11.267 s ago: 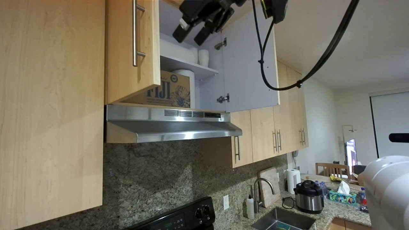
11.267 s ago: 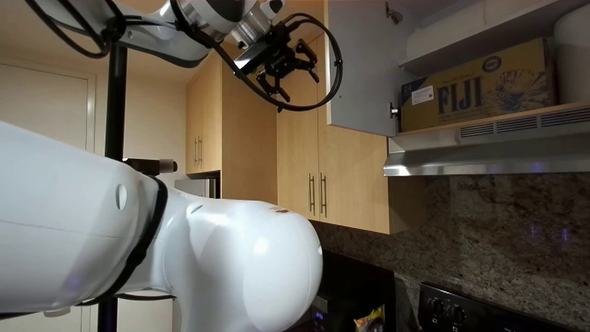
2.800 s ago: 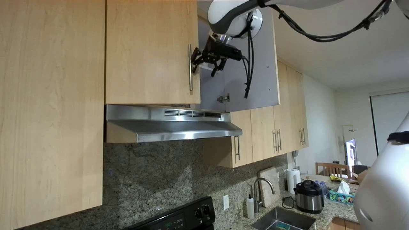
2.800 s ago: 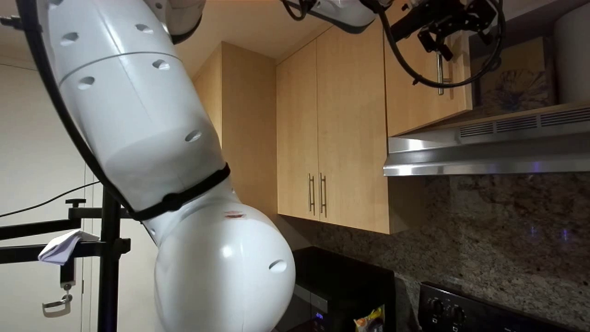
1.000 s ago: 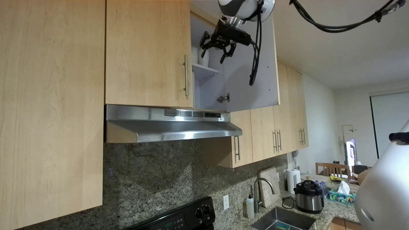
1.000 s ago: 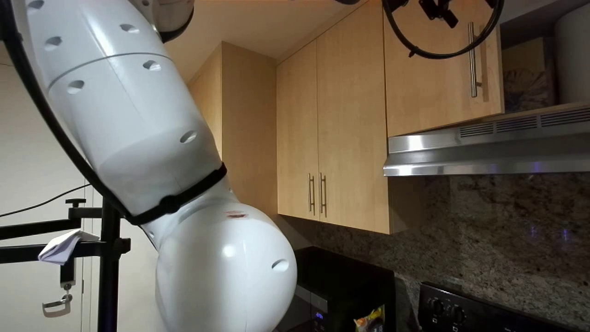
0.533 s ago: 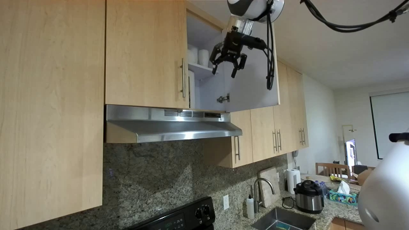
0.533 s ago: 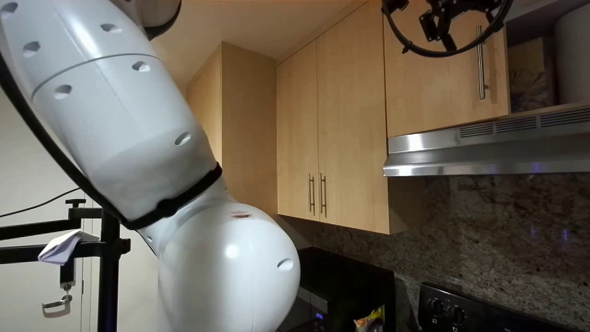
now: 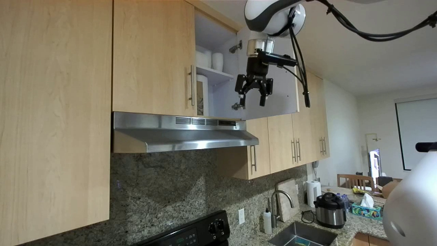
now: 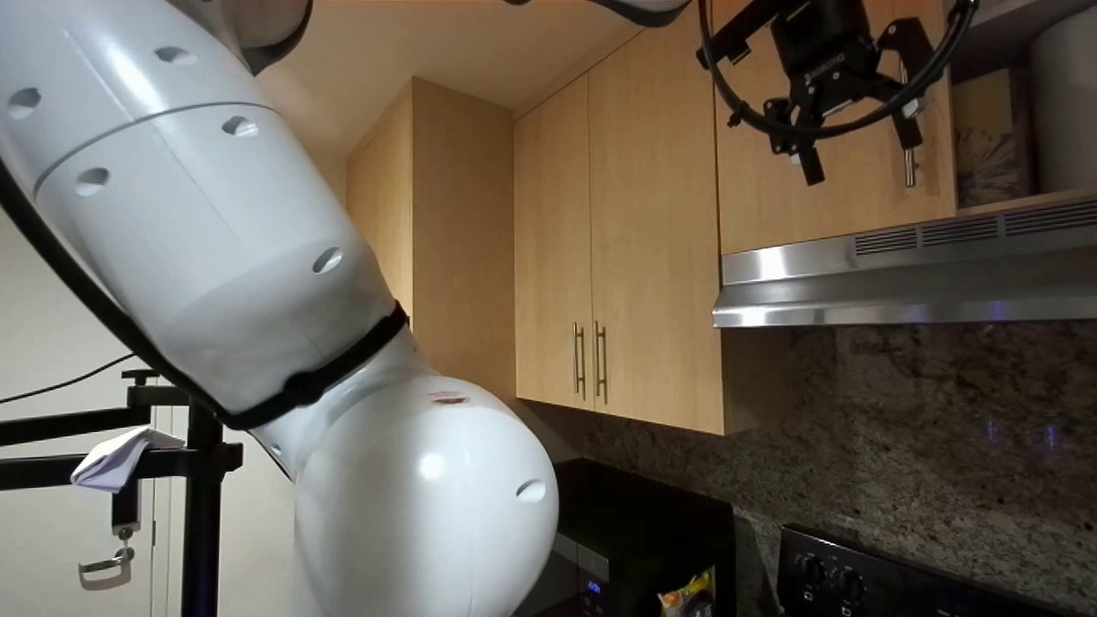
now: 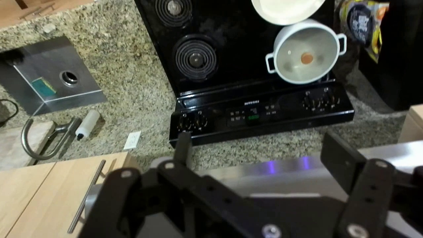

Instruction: Close the left cabinet door

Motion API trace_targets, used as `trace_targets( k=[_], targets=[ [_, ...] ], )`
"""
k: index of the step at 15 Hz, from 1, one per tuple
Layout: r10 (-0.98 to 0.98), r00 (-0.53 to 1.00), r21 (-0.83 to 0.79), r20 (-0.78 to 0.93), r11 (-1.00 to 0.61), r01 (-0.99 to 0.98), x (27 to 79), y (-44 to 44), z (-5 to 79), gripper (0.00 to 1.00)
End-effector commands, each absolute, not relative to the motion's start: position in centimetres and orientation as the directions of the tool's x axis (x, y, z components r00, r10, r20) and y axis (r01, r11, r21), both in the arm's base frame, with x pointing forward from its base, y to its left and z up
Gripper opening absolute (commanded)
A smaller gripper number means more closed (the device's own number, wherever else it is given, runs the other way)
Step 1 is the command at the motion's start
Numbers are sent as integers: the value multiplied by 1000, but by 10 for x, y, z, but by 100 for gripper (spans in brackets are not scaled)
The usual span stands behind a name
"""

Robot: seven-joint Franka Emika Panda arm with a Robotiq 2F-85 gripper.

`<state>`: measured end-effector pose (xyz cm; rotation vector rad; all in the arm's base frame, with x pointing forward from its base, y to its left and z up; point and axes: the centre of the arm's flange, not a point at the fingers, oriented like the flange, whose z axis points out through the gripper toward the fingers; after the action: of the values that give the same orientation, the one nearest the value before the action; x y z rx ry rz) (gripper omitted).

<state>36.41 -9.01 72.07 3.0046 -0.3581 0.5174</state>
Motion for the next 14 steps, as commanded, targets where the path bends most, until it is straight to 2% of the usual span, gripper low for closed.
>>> trace_targets(
  k=[1, 7, 14],
  targets=[
    [-97, 971, 34, 219, -994, -107, 358, -96, 687, 100],
    [47, 995, 18, 86, -999, 46, 373, -107, 640, 100],
    [101, 995, 73, -20, -992, 102, 384, -107, 605, 100]
  ],
)
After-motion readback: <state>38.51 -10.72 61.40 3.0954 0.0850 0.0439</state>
